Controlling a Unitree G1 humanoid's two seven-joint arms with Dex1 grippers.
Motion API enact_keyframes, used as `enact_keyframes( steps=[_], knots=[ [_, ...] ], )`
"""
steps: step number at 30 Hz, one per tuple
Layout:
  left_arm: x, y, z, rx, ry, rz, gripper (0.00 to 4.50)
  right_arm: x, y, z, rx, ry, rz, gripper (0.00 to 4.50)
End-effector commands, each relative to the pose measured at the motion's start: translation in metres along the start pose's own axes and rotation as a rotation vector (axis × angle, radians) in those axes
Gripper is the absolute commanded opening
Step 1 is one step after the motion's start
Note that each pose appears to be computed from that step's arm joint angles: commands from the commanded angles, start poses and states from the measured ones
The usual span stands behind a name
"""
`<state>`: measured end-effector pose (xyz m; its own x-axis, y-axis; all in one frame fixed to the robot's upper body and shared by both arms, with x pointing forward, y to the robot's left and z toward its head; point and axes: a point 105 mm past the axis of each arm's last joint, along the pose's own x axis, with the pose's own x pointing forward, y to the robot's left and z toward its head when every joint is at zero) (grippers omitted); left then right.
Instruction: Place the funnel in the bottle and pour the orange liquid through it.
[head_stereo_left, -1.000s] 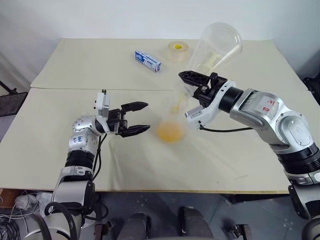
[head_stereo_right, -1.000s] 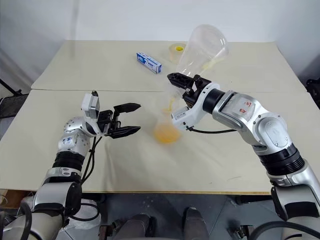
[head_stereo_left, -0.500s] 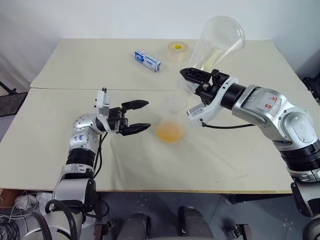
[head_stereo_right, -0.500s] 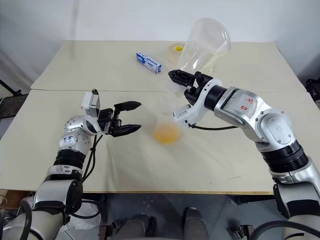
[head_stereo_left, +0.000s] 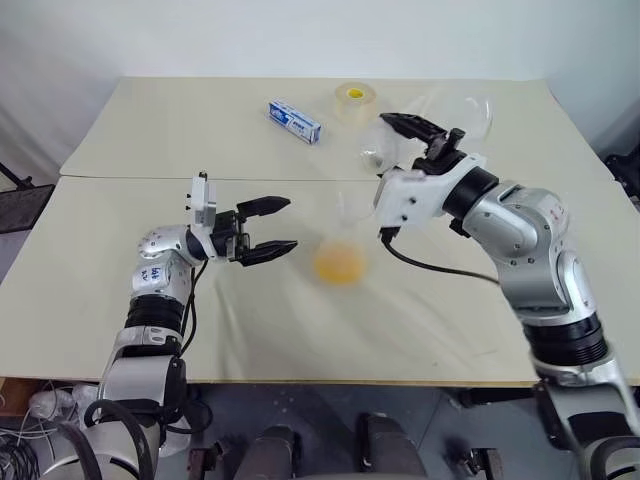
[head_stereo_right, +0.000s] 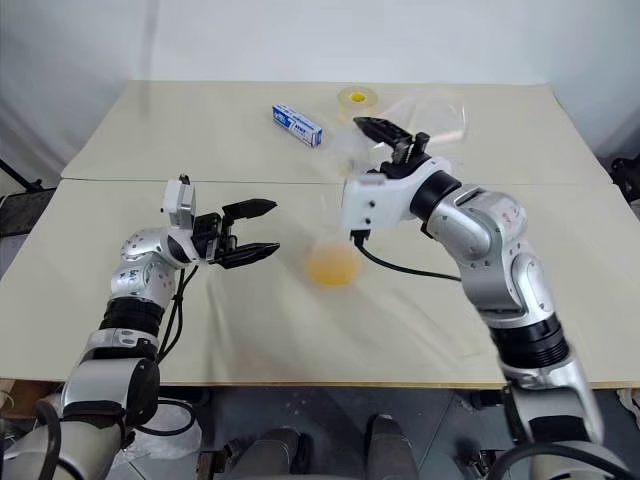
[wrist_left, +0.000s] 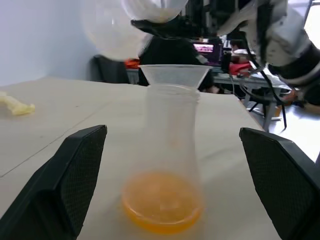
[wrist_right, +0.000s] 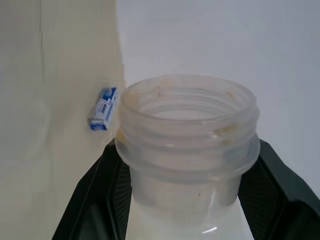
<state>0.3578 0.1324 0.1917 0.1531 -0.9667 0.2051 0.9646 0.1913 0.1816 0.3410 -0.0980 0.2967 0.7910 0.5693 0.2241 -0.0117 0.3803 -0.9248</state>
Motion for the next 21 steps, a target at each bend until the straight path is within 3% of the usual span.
enact_keyframes(
  steps=[1, 5, 9, 20, 21],
  knots=[
    [0.001, 0.010, 0.010, 0.033, 0.040, 0.044, 4.50, -0.015, -0.019, -0.018, 0.296, 0.067, -0.100, 2.43],
    [0.002, 0.013, 0.012, 0.040, 0.034, 0.060, 4.50, -0.027, -0.015, -0.051, 0.605, 0.127, -0.157, 2.43],
    [0.002, 0.021, 0.011, 0.029, 0.076, 0.121, 4.50, -0.054, -0.011, -0.110, 0.947, 0.221, -0.299, 2.43],
    [-0.015, 0.019, 0.002, -0.009, 0.191, 0.125, 4.50, -0.079, 0.000, -0.154, 1.142, 0.233, -0.434, 2.43],
    [-0.016, 0.018, 0.003, -0.008, 0.194, 0.126, 4.50, -0.079, -0.001, -0.153, 1.144, 0.224, -0.437, 2.78]
  ],
)
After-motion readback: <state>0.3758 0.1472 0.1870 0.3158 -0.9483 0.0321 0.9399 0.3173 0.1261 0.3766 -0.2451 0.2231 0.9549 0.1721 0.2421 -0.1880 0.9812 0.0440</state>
